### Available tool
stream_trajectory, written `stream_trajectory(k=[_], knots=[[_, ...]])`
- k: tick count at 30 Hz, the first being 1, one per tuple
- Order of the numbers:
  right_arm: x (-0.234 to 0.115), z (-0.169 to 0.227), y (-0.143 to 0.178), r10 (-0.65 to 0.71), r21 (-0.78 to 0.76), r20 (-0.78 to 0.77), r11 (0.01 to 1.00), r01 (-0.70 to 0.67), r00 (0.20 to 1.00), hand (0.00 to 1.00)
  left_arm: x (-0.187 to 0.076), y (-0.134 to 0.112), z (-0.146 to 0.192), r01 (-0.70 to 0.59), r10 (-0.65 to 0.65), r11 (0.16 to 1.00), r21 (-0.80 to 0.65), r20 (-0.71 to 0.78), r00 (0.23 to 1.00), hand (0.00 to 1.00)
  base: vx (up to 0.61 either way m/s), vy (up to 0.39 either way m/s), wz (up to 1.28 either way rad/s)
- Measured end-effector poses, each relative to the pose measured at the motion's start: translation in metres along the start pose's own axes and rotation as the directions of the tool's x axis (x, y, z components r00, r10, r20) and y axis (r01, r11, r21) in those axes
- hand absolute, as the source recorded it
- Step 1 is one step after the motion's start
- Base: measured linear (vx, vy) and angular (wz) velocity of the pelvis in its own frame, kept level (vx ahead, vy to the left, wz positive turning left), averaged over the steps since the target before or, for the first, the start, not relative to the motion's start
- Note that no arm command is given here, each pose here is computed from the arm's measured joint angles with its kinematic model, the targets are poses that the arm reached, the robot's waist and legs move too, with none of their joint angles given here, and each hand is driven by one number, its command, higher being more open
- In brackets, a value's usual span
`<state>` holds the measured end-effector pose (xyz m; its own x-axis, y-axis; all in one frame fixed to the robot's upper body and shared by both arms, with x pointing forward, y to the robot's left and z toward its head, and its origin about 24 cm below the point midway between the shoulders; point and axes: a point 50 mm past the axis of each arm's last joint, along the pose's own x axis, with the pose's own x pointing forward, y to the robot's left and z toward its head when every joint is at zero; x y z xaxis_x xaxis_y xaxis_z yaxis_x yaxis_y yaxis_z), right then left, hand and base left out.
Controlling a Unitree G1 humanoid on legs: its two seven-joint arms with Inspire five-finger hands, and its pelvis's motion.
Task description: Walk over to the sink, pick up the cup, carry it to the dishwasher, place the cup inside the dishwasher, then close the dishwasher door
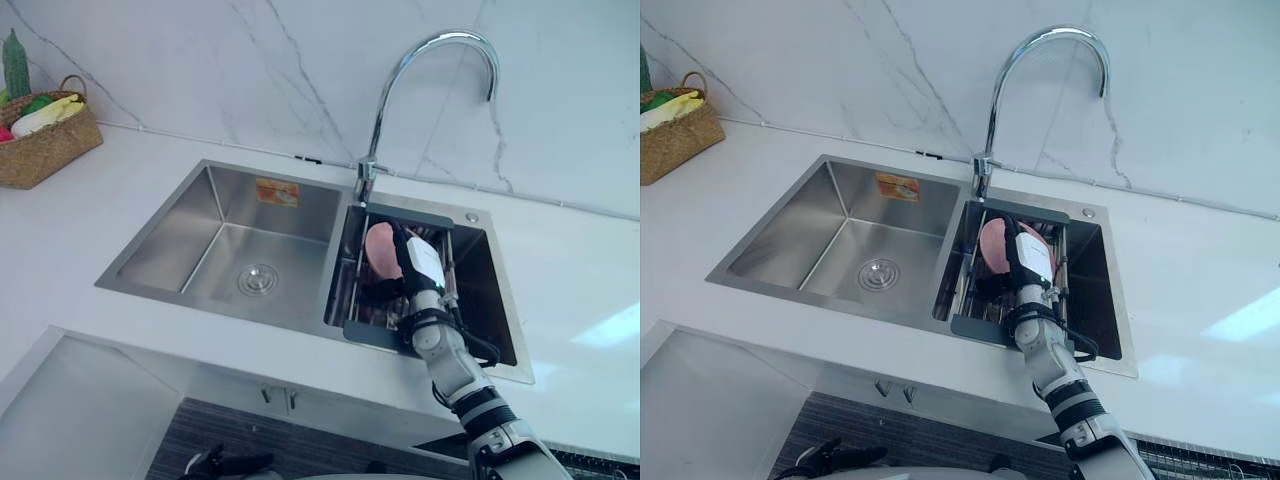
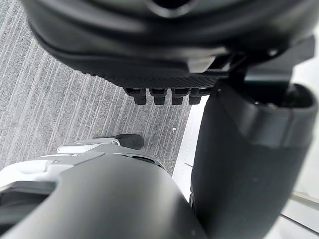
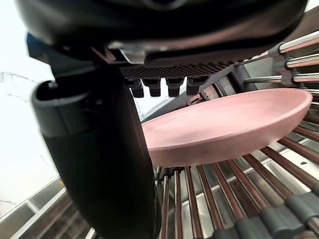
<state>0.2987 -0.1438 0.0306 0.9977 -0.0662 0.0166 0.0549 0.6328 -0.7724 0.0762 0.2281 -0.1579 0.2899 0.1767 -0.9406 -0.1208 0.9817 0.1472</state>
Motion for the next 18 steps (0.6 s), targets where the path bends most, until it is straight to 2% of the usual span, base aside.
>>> stream_trajectory(k=[11,18], knots=[[0.003,0.005,-0.005,-0.169,-0.113,0.059,0.978,0.175,0.984,0.00,0.000,0.000,0.004,-0.005,0.003,0.999,0.042,0.030,1.000,1.00,-0.01,-0.002,0.03],[0.008,-0.002,-0.010,-0.168,-0.203,0.073,0.963,0.180,0.983,0.00,-0.001,0.002,0.011,-0.006,0.002,0.998,0.070,0.063,0.998,1.00,-0.01,0.001,0.07]])
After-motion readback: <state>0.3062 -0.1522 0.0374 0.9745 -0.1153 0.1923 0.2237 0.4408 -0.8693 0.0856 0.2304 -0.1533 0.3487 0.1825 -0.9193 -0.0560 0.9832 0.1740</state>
